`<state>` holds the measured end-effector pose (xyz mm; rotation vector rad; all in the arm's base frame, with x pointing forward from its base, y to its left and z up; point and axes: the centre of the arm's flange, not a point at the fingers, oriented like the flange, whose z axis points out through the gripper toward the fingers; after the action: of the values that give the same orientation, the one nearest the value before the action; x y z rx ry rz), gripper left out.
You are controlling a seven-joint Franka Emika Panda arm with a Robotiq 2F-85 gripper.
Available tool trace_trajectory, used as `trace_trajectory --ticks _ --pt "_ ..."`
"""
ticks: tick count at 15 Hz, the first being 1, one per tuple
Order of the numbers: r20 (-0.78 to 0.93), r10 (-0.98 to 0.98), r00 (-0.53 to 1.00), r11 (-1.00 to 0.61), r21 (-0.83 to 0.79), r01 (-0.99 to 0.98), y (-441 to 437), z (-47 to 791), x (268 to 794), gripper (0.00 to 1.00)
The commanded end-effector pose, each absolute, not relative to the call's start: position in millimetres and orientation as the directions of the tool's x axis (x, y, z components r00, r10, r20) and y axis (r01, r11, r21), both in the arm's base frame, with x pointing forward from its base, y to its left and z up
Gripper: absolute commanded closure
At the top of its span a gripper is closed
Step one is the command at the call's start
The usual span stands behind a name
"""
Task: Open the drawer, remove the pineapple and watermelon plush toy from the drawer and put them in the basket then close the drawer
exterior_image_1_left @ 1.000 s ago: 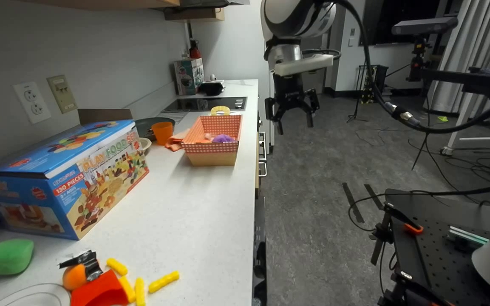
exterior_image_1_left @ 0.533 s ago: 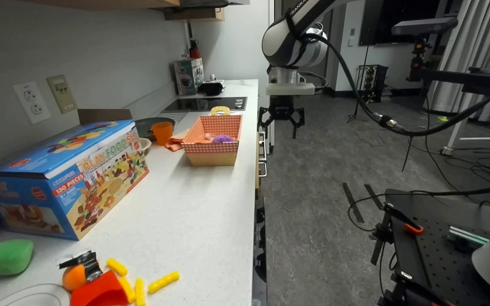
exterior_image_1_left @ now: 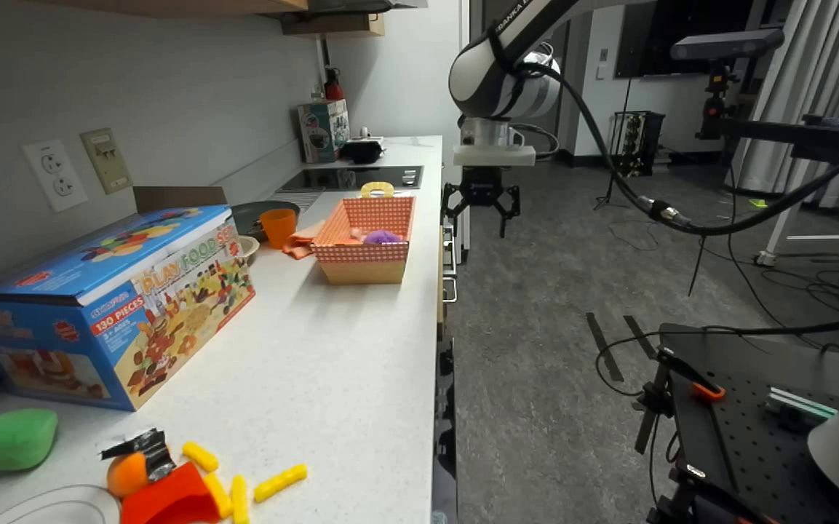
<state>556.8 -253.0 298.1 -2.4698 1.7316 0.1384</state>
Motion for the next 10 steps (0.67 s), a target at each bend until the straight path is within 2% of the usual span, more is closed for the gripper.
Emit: trace_trajectory --ticks 1,6,10 --pt "-0.071 -0.961 0.266 -0.266 -0.012 -0.964 -284 254 552 0.00" --pt "-0.003 -0.970 0.244 -0.244 0.013 -0.970 -328 183 538 0.00" --pt "-0.025 -0.974 0.227 -0.227 0.035 -0.973 -322 176 526 0.00"
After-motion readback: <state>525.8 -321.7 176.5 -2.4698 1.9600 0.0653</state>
